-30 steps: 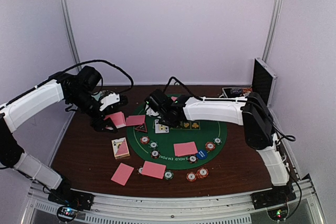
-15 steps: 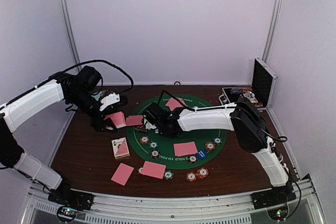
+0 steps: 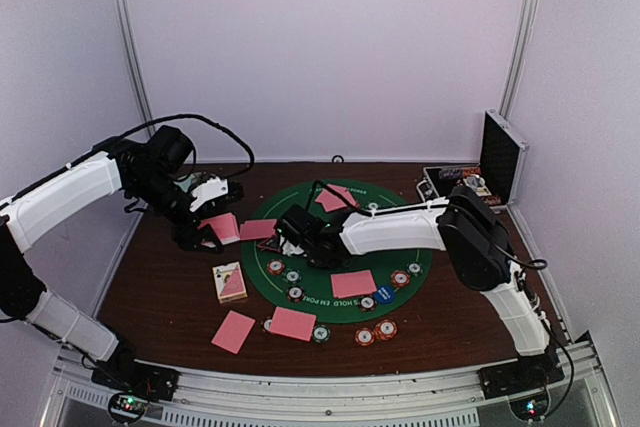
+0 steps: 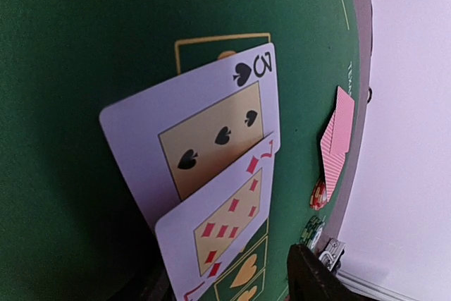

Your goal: Distribute texas hold em gaming equipment

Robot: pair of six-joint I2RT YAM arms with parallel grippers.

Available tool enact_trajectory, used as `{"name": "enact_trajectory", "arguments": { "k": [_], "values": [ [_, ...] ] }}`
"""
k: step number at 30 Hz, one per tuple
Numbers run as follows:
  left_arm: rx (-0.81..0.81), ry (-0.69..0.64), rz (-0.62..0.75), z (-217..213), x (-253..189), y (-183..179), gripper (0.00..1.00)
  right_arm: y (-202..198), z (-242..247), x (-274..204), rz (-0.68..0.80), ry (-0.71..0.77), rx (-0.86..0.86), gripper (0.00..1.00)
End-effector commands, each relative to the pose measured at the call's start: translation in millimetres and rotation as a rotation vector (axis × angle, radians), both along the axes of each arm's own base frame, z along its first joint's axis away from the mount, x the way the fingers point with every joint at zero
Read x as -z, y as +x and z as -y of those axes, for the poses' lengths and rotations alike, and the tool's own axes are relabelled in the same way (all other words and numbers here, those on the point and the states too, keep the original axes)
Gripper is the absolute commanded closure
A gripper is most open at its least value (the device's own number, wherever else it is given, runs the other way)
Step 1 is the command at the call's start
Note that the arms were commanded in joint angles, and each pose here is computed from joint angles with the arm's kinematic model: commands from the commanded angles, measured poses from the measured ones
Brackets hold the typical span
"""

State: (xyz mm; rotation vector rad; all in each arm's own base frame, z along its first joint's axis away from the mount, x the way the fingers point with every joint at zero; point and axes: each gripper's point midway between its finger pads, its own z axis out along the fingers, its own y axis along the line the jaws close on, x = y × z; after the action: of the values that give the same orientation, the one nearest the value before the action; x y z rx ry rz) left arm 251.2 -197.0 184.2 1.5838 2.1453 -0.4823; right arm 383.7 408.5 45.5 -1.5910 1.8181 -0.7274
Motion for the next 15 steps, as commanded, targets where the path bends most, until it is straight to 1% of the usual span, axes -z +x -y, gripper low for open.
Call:
{"name": "enact_trajectory", "arguments": {
  "k": [1, 4, 7, 14, 15],
  "values": [
    [0.003, -0.022, 0.028, 4, -6, 5, 1.0, -13, 2, -19, -0.04, 0.063, 0.013, 0.39],
    [0.004, -0.026, 0.031, 4, -8, 5, 1.0, -15, 4, -27, -0.039, 0.086, 0.024, 0.25],
    [0.004, -0.025, 0.034, 4, -9, 5, 1.0, -14, 3, -48, -0.02, 0.16, 0.044, 0.16],
    [0.005, -0.03, 0.034, 4, -10, 4, 1.0, -4, 5, -112, -0.003, 0.427, 0.151, 0.01],
    [0.005, -0.031, 0.034, 4, -10, 4, 1.0, -3, 6, -119, -0.001, 0.457, 0.166, 0.01]
  ]
}}
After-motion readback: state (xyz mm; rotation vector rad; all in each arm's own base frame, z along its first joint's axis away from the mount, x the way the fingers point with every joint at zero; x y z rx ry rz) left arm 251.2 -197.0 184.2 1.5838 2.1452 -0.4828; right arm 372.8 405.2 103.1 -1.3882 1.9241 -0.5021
